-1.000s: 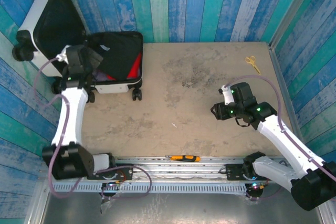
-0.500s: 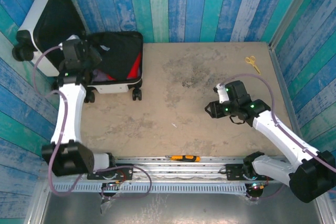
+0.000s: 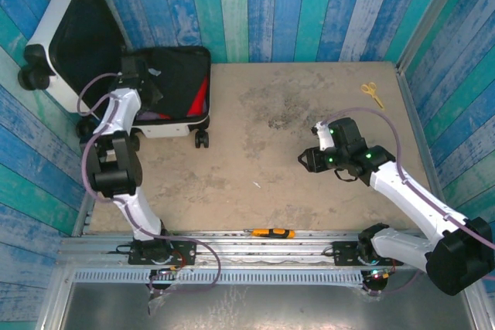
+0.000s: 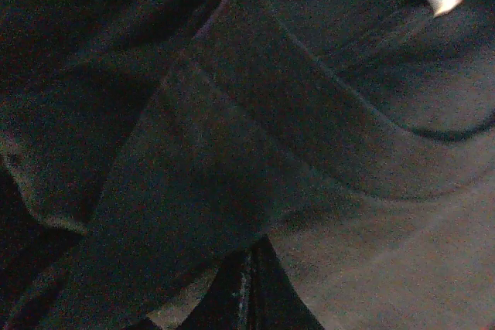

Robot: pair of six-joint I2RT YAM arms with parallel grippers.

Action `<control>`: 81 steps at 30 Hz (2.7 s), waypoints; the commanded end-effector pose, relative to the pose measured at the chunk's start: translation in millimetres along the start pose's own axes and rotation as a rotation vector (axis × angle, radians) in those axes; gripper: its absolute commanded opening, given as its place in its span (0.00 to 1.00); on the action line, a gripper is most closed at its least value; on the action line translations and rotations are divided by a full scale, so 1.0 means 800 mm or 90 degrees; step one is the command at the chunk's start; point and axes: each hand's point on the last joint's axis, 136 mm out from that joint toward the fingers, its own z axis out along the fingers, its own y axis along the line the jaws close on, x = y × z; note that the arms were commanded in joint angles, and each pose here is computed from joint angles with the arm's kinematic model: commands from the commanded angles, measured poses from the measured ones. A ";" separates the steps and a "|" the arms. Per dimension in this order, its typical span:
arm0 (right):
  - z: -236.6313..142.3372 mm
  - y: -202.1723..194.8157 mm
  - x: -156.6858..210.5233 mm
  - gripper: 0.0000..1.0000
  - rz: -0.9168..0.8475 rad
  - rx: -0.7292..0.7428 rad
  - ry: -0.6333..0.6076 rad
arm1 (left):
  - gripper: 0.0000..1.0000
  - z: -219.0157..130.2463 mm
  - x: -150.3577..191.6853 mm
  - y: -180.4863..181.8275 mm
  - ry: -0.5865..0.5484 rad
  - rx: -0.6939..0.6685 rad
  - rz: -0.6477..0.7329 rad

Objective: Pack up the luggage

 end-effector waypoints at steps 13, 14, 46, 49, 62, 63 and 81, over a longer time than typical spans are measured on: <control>-0.011 -0.008 -0.002 0.61 -0.048 0.033 -0.016 | 0.29 -0.095 0.015 -0.028 0.016 0.129 0.011; -0.010 -0.009 -0.002 0.62 -0.048 0.035 -0.015 | 0.36 -0.112 0.009 -0.031 -0.005 0.138 0.016; 0.067 0.096 -0.190 0.50 -0.044 -0.167 -0.142 | 0.73 -0.214 -0.054 -0.104 -0.283 0.318 0.054; 0.058 0.081 -0.169 0.50 -0.059 -0.134 -0.140 | 0.73 -0.185 -0.066 -0.146 -0.268 0.310 0.087; -0.005 0.045 -0.098 0.52 -0.098 -0.045 -0.163 | 0.70 0.031 -0.074 -0.184 -0.117 0.059 0.197; -0.009 0.041 -0.093 0.52 -0.096 -0.037 -0.165 | 0.70 0.048 -0.068 -0.176 -0.095 0.021 0.208; -0.038 0.037 -0.071 0.53 -0.088 -0.025 -0.157 | 0.78 0.072 -0.049 -0.153 -0.049 -0.043 0.215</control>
